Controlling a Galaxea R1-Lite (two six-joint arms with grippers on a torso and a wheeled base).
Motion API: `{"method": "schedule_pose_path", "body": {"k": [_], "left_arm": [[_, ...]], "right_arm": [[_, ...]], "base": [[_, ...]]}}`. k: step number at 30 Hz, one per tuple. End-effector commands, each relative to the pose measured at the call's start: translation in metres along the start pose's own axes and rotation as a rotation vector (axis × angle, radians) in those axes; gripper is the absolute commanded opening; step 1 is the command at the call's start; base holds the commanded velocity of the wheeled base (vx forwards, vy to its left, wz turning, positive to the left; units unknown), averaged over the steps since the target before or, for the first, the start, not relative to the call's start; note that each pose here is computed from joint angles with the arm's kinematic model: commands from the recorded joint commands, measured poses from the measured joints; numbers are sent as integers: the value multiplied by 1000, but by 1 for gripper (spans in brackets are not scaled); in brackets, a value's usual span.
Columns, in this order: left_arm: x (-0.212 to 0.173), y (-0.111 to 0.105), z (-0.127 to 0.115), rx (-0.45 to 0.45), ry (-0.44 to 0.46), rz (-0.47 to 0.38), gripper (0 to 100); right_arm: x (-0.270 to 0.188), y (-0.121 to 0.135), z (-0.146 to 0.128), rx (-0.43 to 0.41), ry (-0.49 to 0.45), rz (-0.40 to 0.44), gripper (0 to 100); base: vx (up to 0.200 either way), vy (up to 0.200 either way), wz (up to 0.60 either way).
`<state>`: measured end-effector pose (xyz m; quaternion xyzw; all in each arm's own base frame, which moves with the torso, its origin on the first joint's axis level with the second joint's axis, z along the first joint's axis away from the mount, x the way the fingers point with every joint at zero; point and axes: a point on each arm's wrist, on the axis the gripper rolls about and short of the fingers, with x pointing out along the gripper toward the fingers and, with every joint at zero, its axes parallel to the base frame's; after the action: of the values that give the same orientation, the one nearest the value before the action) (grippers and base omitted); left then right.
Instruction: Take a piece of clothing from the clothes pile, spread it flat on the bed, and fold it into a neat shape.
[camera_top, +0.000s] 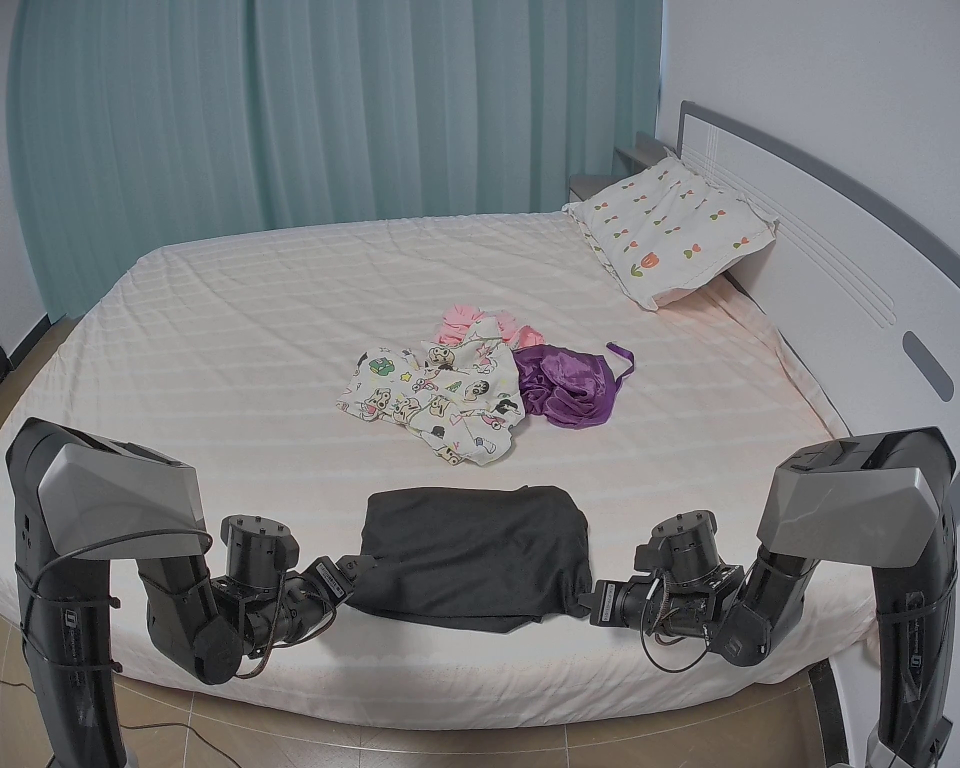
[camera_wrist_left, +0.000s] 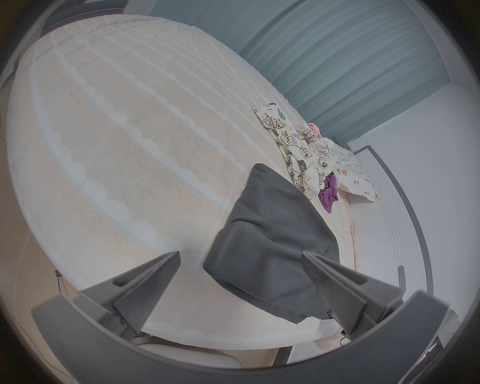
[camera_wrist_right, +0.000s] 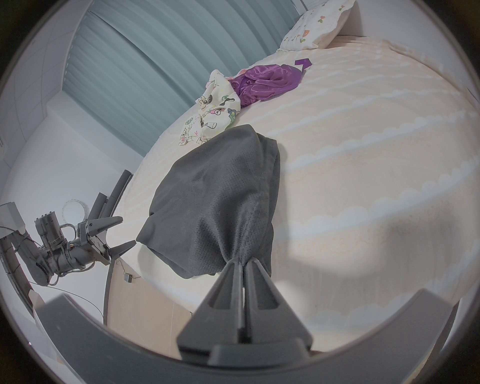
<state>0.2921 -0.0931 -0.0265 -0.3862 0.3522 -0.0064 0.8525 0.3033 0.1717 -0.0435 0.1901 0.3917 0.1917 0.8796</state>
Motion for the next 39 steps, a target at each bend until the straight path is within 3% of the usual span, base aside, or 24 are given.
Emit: {"method": "schedule_pose_path", "body": {"k": [1,13,27,28,35,39], "left_arm": [[0,0,0,-1,1,0,100],[0,0,0,-1,1,0,100],[0,0,0,-1,-1,0,100],[0,0,0,-1,-1,0,100],[0,0,1,-4,-3,-3,100],[-12,2,8,-34,-3,-28,100]], "right_arm": [[-6,1,2,-2,-1,-2,0],[-13,-5,1,-42,44,-53,0],[-11,-8,0,-79,30,-139,0],[-11,-8,0,-79,30,-141,100],[-13,-5,2,-81,18,-134,100],[-24,3,18,-82,-60,-145,100]], "base": [[0,0,0],[0,0,0],[0,0,0],[0,0,0],[0,0,0],[0,0,0]]}}
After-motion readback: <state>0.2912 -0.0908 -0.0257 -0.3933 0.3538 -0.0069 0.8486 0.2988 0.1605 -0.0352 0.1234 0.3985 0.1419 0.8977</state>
